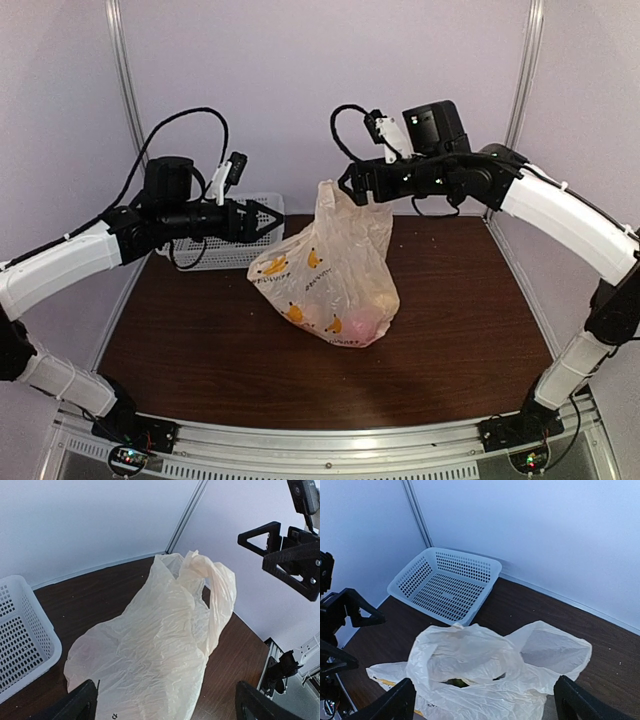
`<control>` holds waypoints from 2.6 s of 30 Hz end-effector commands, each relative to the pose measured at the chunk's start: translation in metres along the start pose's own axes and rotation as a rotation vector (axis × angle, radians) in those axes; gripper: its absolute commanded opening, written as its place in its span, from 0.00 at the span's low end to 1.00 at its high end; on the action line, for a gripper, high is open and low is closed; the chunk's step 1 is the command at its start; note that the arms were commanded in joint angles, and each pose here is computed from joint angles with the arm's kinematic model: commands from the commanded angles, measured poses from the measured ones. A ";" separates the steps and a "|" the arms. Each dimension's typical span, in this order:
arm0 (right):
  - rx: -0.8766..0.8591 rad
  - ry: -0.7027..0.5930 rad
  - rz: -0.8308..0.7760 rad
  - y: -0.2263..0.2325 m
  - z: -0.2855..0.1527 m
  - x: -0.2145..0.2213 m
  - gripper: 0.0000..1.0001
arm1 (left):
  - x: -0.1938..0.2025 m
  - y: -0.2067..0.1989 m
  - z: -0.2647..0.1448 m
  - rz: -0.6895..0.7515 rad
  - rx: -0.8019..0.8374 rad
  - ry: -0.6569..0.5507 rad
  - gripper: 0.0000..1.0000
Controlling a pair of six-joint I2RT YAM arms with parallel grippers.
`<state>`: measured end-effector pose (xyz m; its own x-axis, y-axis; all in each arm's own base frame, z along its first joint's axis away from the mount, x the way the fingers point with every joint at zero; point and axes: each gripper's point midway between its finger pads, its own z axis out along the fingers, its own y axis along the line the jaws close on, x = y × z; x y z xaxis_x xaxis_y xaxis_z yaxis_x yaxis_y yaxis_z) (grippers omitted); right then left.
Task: Untie the knot of the plastic bag and take out the fruit
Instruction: Open the bag opening for the takeout bag.
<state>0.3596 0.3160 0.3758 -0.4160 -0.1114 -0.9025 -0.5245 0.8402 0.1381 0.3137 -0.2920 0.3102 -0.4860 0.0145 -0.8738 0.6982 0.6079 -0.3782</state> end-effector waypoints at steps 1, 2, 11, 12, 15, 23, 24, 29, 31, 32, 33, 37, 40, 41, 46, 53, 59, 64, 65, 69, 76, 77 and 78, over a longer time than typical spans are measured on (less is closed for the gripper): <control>-0.026 0.047 -0.060 0.033 0.020 0.011 0.96 | 0.000 -0.002 0.007 0.011 0.029 0.022 0.97; -0.018 0.048 -0.076 0.038 0.023 0.009 0.94 | 0.001 -0.003 0.008 0.008 0.031 0.025 0.97; 0.040 0.053 -0.117 0.052 0.044 0.007 0.45 | 0.013 0.004 0.005 -0.002 -0.006 0.056 0.97; 0.039 0.048 -0.116 0.053 0.043 0.006 0.35 | 0.013 0.004 0.005 -0.002 -0.003 0.057 0.97; 0.032 0.036 -0.109 0.055 0.038 0.003 0.12 | 0.013 0.005 0.008 -0.004 -0.008 0.059 0.97; 0.025 0.025 -0.054 0.047 -0.001 0.025 0.00 | 0.012 -0.011 0.032 0.038 -0.039 0.107 0.97; 0.023 0.031 -0.040 0.045 -0.005 0.034 0.00 | 0.011 -0.014 0.035 0.041 -0.035 0.109 0.97; 0.011 0.058 0.055 0.032 -0.029 0.077 0.00 | 0.014 -0.023 0.050 0.058 -0.028 0.126 0.97; 0.008 0.073 0.098 0.027 -0.033 0.095 0.00 | 0.019 -0.027 0.058 0.064 -0.022 0.145 0.98; 0.002 0.080 0.116 0.026 -0.035 0.103 0.00 | 0.022 -0.030 0.062 0.071 -0.020 0.156 0.97; -0.003 0.088 0.130 0.025 -0.035 0.110 0.00 | 0.026 -0.033 0.066 0.077 -0.018 0.167 0.97; -0.050 0.102 0.188 0.029 -0.035 0.131 0.00 | 0.036 -0.041 0.080 0.119 -0.049 0.211 0.98; -0.078 0.112 0.213 0.033 -0.033 0.142 0.00 | 0.037 -0.037 0.088 0.171 -0.142 0.219 0.97; -0.080 0.119 0.217 0.033 -0.033 0.147 0.00 | 0.038 -0.034 0.090 0.186 -0.169 0.225 0.97; -0.072 0.173 0.241 0.030 -0.028 0.176 0.00 | 0.045 -0.016 0.098 0.193 -0.271 0.244 0.81; -0.029 0.309 0.313 0.018 -0.029 0.241 0.00 | 0.047 0.005 0.092 0.166 -0.393 0.230 0.11; -0.010 0.508 0.376 0.016 -0.035 0.327 0.00 | 0.052 0.039 0.078 0.034 -0.466 0.172 0.00; -0.028 0.626 0.372 0.026 -0.044 0.368 0.00 | 0.056 0.064 0.060 -0.121 -0.438 0.067 0.00; -0.040 0.646 0.366 0.030 -0.045 0.373 0.00 | 0.057 0.064 0.058 -0.136 -0.416 0.049 0.00; -0.136 0.723 0.321 0.053 -0.050 0.386 0.00 | 0.061 0.057 0.046 -0.149 -0.348 -0.007 0.00; -0.180 0.678 0.200 0.064 -0.057 0.352 0.17 | 0.082 0.049 0.027 -0.156 -0.270 -0.050 0.00; -0.180 0.650 0.181 0.063 -0.059 0.340 0.27 | 0.085 0.049 0.024 -0.163 -0.263 -0.055 0.00; -0.182 0.616 0.161 0.063 -0.062 0.325 0.37 | 0.088 0.049 0.022 -0.168 -0.259 -0.058 0.00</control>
<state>0.1379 0.3009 0.0744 -0.8811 -0.2788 -0.3820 -0.4334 0.7991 0.4166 0.3204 -0.2776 0.1930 -0.5926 -0.0651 -0.8028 0.4139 0.8305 -0.3728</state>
